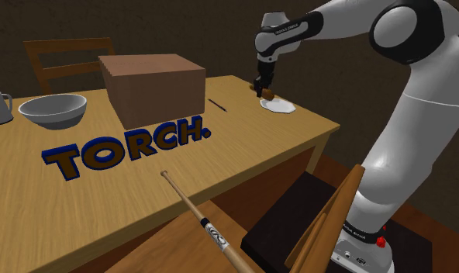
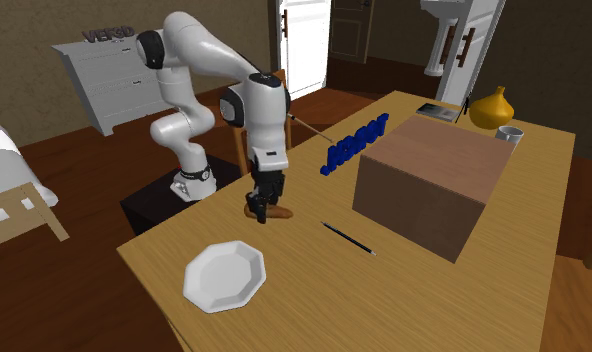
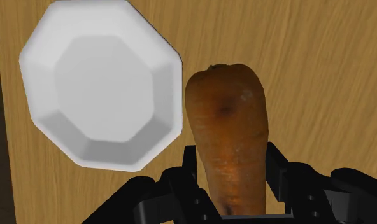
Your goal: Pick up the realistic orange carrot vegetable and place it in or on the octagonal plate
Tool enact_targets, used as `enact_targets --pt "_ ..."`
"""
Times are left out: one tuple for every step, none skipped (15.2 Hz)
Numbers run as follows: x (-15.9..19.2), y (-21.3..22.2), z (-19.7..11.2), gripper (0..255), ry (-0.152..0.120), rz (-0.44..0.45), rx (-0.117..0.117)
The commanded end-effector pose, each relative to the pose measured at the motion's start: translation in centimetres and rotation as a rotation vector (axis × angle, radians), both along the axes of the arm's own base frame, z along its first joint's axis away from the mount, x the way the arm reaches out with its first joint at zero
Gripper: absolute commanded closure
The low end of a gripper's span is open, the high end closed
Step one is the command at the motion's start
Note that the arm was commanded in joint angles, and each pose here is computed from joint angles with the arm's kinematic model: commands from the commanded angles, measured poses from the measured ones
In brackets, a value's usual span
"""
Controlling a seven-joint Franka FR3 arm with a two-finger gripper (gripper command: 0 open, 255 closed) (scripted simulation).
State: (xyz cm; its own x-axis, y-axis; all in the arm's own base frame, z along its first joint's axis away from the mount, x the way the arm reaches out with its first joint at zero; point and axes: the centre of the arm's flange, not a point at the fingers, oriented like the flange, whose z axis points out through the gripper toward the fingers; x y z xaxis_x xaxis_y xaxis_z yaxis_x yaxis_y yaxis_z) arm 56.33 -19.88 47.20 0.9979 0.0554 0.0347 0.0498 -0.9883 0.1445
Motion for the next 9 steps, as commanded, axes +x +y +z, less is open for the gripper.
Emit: enact_targets --pt "-0.7 -2.5 -0.1 255 0.000 0.001 0.000" --pt "-0.9 -3.8 -0.1 255 0.000 0.001 0.000" --pt "-1.2 -5.1 -0.1 255 0.000 0.001 0.000" --pt "-1.5 -6.4 -0.1 255 0.000 0.001 0.000" --pt "-1.8 -7.7 -0.1 255 0.000 0.001 0.000" --pt "-2.1 -9.0 -0.1 255 0.000 0.001 0.000" --pt "-2.4 -10.3 -0.1 255 0.000 0.001 0.000" --pt "-2.7 -11.5 -0.1 255 0.000 0.001 0.000" --pt "-3.0 -12.8 -0.2 255 0.000 0.001 0.000"
